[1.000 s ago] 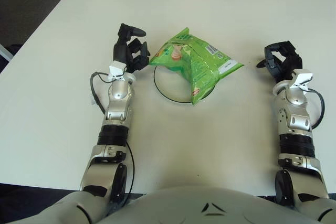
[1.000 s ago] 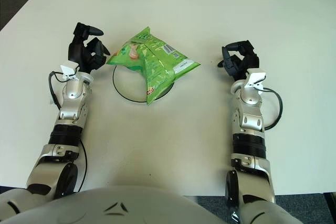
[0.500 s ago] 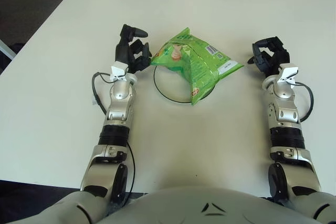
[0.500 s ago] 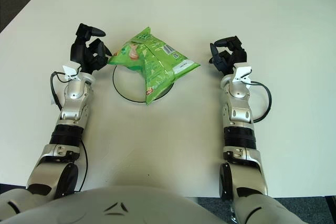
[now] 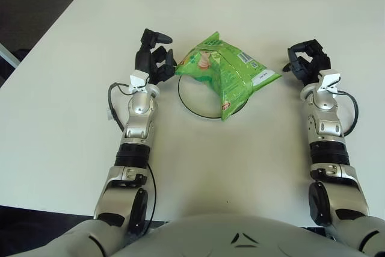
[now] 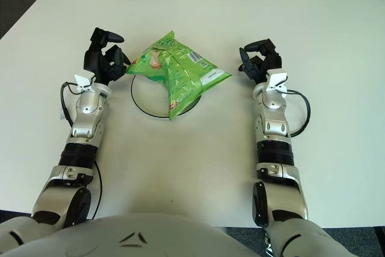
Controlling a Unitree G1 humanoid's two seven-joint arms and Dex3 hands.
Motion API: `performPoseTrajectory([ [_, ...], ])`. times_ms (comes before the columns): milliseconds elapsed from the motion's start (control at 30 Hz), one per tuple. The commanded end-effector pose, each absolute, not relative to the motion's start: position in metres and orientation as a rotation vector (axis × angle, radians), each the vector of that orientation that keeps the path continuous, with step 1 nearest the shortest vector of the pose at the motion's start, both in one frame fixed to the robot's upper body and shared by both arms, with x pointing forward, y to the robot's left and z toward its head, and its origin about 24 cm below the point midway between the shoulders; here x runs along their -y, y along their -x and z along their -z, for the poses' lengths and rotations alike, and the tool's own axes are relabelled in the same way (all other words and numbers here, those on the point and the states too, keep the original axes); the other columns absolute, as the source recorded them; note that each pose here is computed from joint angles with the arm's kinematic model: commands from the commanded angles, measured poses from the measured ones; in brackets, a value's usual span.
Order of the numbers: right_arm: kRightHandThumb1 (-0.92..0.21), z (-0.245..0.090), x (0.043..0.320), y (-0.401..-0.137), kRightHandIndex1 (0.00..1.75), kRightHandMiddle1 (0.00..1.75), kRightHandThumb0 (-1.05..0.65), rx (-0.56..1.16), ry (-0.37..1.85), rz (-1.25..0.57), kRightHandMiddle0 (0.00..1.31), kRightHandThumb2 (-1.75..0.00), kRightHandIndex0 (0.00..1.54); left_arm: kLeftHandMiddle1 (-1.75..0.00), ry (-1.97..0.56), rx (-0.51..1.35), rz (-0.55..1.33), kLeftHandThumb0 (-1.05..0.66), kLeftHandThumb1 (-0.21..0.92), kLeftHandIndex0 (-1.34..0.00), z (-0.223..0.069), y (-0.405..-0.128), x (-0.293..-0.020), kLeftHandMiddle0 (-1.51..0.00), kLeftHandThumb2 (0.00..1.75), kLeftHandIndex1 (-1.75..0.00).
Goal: Put the snack into the plate.
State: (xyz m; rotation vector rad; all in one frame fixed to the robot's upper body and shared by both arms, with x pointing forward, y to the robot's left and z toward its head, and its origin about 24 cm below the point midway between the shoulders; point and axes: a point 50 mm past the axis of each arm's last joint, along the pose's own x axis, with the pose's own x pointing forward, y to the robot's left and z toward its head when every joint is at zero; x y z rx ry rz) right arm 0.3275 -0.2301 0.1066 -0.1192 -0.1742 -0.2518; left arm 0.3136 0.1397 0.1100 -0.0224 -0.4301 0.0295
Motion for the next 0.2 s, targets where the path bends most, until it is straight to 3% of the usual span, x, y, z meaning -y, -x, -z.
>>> performPoseTrajectory([
  [0,-0.92,-0.0813,0.2324,-0.3227,1.44,1.52,-0.36,0.057,0.129,0.243,0.42,-0.31,0.82,-1.75,0.059,0.216,-0.063,-0.37,0.72,-0.33,-0.0547,-0.2940,-0.1375,-0.82,0.79,-1.75],
  [167,-0.92,-0.0818,0.2349,-0.3216,1.43,1.51,-0.36,0.061,0.131,0.243,0.43,-0.31,0.82,-1.75,0.051,0.210,-0.086,-0.37,0.72,-0.33,-0.0548,-0.2949,-0.1381,-0.82,0.79,-1.75],
])
